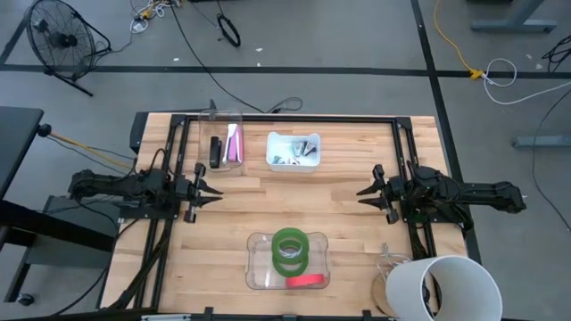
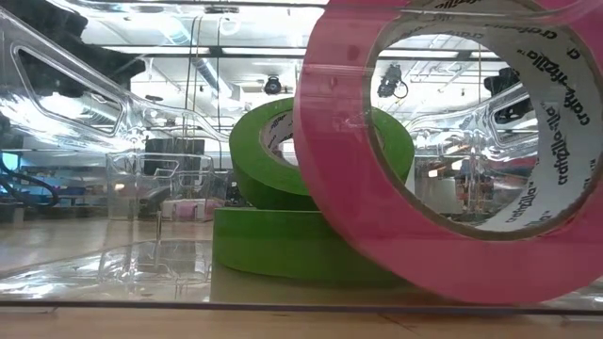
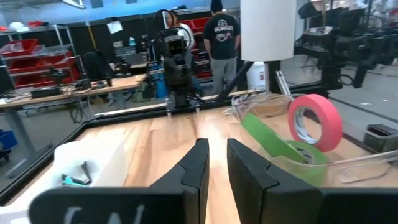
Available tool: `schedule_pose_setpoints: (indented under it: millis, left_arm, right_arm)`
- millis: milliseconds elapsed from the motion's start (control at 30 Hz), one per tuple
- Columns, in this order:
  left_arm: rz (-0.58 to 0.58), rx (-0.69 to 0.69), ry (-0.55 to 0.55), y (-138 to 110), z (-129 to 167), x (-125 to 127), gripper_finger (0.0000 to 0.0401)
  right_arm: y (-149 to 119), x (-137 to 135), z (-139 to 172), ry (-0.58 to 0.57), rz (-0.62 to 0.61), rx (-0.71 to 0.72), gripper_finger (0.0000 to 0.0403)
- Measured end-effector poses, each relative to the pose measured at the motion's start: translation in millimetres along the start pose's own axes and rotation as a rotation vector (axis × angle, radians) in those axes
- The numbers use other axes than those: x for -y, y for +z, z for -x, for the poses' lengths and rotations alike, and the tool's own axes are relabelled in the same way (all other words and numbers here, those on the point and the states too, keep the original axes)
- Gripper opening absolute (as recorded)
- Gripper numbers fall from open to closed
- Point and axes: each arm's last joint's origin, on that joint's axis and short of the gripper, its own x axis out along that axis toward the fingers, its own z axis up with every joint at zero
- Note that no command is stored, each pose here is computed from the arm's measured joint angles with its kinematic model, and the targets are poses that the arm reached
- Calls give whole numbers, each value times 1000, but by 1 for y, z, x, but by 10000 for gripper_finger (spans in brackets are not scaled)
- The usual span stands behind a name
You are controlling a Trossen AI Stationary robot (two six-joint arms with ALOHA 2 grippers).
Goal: Pick and place Stapler, Stapler remover, tape
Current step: Return to Home Position
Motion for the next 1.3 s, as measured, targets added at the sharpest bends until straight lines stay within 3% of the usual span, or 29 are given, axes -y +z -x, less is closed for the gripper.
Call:
schedule_pose_setpoints:
  millis: [267, 400, 500, 633, 1300]
  left_arm:
    - [3, 0, -4, 0, 0, 0, 60]
    - [152, -11, -5, -1, 0, 0, 60]
    - [188, -22, 7, -2, 0, -1, 60]
    - [57, -25, 11, -2, 0, -2, 60]
    - [84, -16, 9, -2, 0, -2, 60]
  right_arm:
    - [0, 0, 0, 0, 0, 0, 100]
    - [0, 0, 0, 0, 0, 0, 100]
    - [0, 0, 0, 0, 0, 0, 100]
    - [0, 0, 0, 0, 0, 0, 100]
    - [0, 0, 0, 0, 1, 0, 100]
